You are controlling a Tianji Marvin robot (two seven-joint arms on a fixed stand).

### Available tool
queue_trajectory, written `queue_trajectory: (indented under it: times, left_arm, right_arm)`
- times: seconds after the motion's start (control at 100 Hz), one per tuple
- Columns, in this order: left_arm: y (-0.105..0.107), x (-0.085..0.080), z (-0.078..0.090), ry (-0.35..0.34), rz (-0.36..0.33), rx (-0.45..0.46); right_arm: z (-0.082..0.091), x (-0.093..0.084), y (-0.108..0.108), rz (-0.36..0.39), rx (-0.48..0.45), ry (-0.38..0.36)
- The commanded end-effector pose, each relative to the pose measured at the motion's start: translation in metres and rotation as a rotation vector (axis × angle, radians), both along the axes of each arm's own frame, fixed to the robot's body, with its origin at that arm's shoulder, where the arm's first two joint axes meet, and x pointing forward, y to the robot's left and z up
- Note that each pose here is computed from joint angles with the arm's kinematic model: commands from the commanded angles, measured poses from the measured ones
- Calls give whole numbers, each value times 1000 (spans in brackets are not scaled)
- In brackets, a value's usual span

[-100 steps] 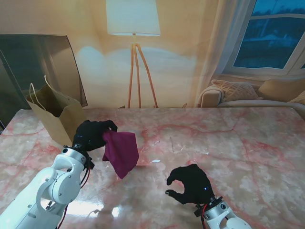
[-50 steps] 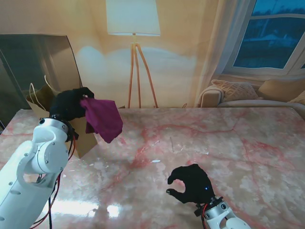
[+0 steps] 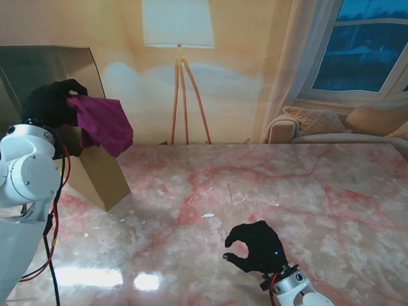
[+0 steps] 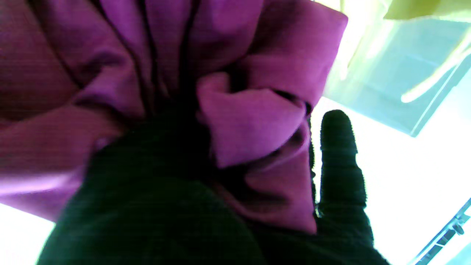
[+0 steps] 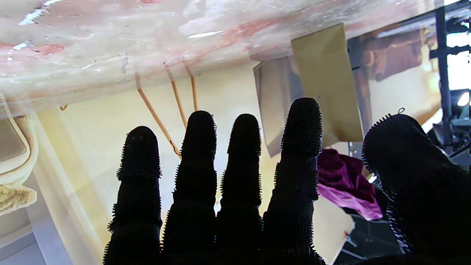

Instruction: Fold the socks and the shorts into the kraft paper bag

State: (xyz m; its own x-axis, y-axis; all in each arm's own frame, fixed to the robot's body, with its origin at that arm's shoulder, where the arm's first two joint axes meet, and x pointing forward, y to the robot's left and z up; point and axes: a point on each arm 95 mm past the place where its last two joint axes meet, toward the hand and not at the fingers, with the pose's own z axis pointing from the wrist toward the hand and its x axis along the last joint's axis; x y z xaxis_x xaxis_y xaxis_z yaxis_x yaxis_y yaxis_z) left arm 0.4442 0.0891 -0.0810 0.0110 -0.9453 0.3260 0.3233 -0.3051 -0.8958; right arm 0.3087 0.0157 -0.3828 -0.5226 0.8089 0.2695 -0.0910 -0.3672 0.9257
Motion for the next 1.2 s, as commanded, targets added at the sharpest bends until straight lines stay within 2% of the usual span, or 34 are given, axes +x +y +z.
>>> queue_trajectory:
  times: [0.0, 0.25, 0.57, 0.72, 0.95, 1.19]
  left_arm:
    - [5, -4, 19, -45, 20, 12]
    - [28, 2, 36, -47, 111, 97]
    - [48, 15, 29, 26, 186, 202]
    - [50, 17, 24, 67, 189, 244]
    - [50, 17, 22, 78, 187, 251]
    - [47, 16, 7, 148, 189, 283]
  right_arm:
    - [-2, -3, 3, 1, 6, 9]
    - [-5, -4, 1, -1, 9, 14]
    - [-9, -5, -1, -6, 13, 29]
    - [-9, -4, -1, -5, 17, 27]
    - [-11, -4, 2, 1, 22, 33]
    - [-10, -3, 2, 2, 20, 31]
